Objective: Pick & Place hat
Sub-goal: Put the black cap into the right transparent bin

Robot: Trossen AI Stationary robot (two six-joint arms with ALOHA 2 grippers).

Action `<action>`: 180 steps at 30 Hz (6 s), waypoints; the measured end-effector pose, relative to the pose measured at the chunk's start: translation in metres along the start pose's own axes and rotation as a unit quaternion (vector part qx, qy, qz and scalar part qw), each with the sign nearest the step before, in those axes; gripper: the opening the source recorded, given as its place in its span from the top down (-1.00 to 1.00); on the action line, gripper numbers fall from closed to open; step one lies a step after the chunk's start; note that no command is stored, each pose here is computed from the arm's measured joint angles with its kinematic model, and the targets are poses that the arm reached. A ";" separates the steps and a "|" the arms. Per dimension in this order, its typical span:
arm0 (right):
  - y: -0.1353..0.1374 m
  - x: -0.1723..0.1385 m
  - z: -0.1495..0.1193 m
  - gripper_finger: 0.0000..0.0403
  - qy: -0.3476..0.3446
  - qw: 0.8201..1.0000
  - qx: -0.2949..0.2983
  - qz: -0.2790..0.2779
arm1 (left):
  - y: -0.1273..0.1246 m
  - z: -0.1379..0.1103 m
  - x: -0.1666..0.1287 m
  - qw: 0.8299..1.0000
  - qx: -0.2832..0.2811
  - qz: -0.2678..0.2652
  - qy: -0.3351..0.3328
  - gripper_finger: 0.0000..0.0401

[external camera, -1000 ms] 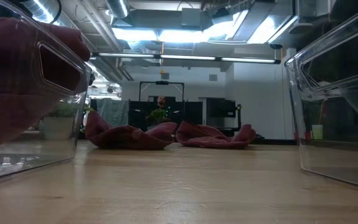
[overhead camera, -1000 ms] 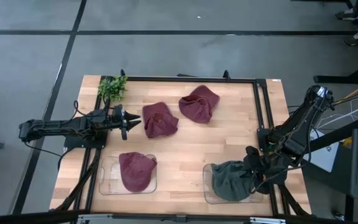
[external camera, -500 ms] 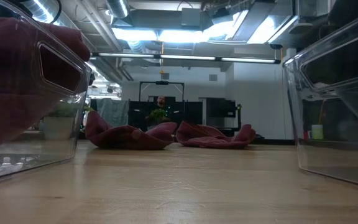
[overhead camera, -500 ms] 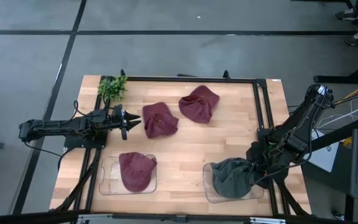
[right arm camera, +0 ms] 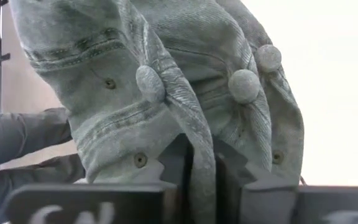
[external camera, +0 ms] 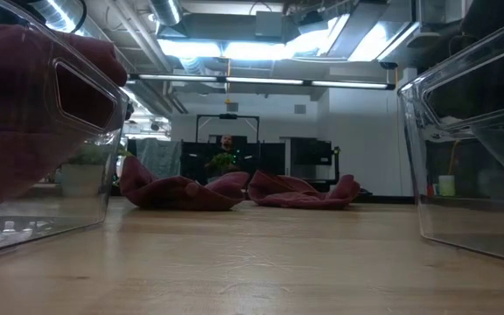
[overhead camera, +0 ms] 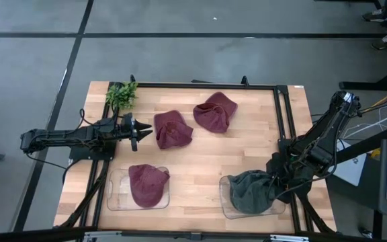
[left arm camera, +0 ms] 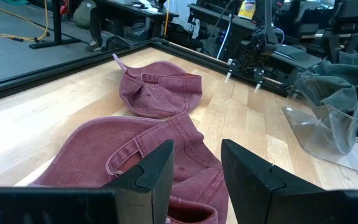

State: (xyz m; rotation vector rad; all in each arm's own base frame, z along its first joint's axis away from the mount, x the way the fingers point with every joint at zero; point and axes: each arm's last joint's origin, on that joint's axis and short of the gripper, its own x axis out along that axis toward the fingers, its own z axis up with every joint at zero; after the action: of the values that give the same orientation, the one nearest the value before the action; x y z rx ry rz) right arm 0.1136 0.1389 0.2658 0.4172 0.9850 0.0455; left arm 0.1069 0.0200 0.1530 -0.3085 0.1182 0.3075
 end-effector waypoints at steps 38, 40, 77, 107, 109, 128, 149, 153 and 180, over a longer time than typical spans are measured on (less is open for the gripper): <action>0.012 -0.055 0.044 0.38 -0.153 0.984 -0.088 -0.034 | 0.000 0.000 0.000 1.000 0.000 0.000 0.000 0.35; 0.020 -0.054 0.047 0.51 -0.160 0.983 -0.092 -0.001 | 0.000 0.000 0.000 1.000 0.000 0.000 0.000 0.35; 0.007 0.042 0.059 0.96 -0.042 0.987 -0.107 -0.113 | 0.000 0.000 0.000 1.000 0.000 0.000 0.000 0.35; 0.051 -0.011 0.041 0.98 0.121 0.983 -0.072 0.115 | 0.000 0.000 0.000 1.000 0.000 0.000 0.000 0.35; 0.050 0.000 0.027 0.98 0.160 0.977 -0.056 0.126 | 0.000 0.000 0.000 1.000 0.000 0.000 0.000 0.35; 0.044 0.044 0.011 0.98 0.124 0.989 -0.059 0.055 | 0.000 0.000 0.000 1.000 0.000 0.000 0.000 0.35; 0.018 -0.009 0.069 0.99 0.017 0.986 -0.086 -0.142 | 0.000 0.000 0.000 1.000 0.000 0.000 0.000 0.35; 0.031 -0.040 0.082 0.97 -0.002 0.990 -0.075 -0.120 | 0.000 0.000 0.000 1.000 0.000 0.000 0.000 0.35; 0.117 0.018 -0.045 0.99 0.151 0.897 -0.382 -0.165 | 0.000 0.000 0.000 1.000 0.000 0.000 0.000 0.35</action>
State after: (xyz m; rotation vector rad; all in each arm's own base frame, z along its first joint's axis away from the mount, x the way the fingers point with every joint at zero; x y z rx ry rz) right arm 0.1043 0.2652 0.2726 -0.4988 1.2426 0.1871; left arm 0.1069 0.0200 0.1529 -0.3089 0.1181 0.3079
